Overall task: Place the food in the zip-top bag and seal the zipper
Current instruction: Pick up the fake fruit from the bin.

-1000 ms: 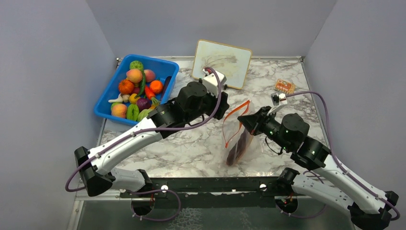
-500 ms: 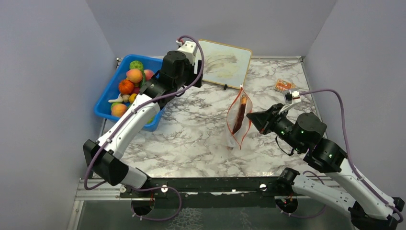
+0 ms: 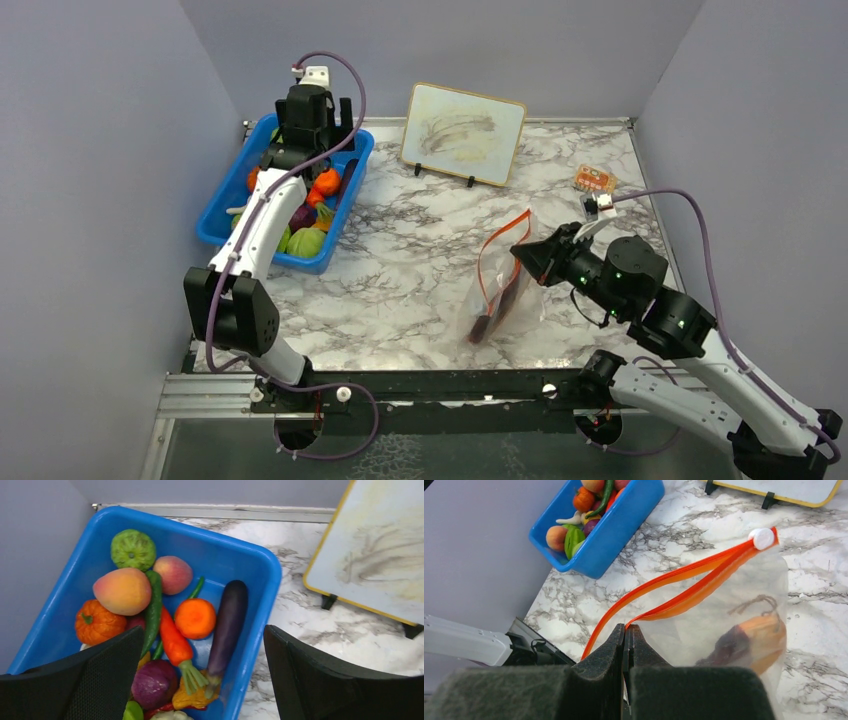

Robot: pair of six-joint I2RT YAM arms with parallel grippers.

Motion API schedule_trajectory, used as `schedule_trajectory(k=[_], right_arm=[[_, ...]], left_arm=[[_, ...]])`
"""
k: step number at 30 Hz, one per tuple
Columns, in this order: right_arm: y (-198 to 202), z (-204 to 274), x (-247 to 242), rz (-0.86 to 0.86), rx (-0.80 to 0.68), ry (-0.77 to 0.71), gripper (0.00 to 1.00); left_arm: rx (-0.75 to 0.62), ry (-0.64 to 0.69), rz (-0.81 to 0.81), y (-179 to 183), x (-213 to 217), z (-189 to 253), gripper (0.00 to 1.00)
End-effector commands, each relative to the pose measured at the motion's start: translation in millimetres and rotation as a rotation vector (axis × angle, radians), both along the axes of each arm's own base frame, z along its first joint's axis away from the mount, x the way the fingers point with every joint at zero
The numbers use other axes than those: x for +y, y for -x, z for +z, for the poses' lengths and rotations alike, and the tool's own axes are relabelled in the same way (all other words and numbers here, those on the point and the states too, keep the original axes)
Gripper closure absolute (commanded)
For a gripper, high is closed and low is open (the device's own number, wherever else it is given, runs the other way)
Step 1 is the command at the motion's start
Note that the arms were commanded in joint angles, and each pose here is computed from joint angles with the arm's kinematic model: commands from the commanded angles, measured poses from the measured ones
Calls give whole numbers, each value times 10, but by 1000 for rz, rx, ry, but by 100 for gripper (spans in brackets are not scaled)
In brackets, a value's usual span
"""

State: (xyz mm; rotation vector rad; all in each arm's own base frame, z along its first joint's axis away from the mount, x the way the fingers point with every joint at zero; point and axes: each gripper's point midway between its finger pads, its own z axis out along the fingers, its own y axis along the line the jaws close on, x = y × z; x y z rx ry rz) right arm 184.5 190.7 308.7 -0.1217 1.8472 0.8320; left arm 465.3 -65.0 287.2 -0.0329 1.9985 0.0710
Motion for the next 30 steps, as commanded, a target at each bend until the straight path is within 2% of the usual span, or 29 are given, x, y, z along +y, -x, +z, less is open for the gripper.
schedule_trajectory(k=[1,5,8,11,17,22,30], right_arm=[[38,68,61,24,25,-37,99],[46,76,74,24,41,-48,99],[36,72,67,13,48,-55,99],[34,100,75,14,41,-70,99],[37,38,115,28,54,-64,99],[71,-9,152,51,67,-74,99],[77,5,159,50,78,-88,99]], left_arm=[[-28,-8,97,-169,371,-57,11],[-50,-14,159,-251,656,-132,13],[-16,13,159,-305,774,-326,18],[-1,24,187,-312,924,-474,19],[33,58,280,-401,1330,-767,17],[3,70,246,-529,1399,-841,15],[62,60,271,-652,1510,-1076,12]])
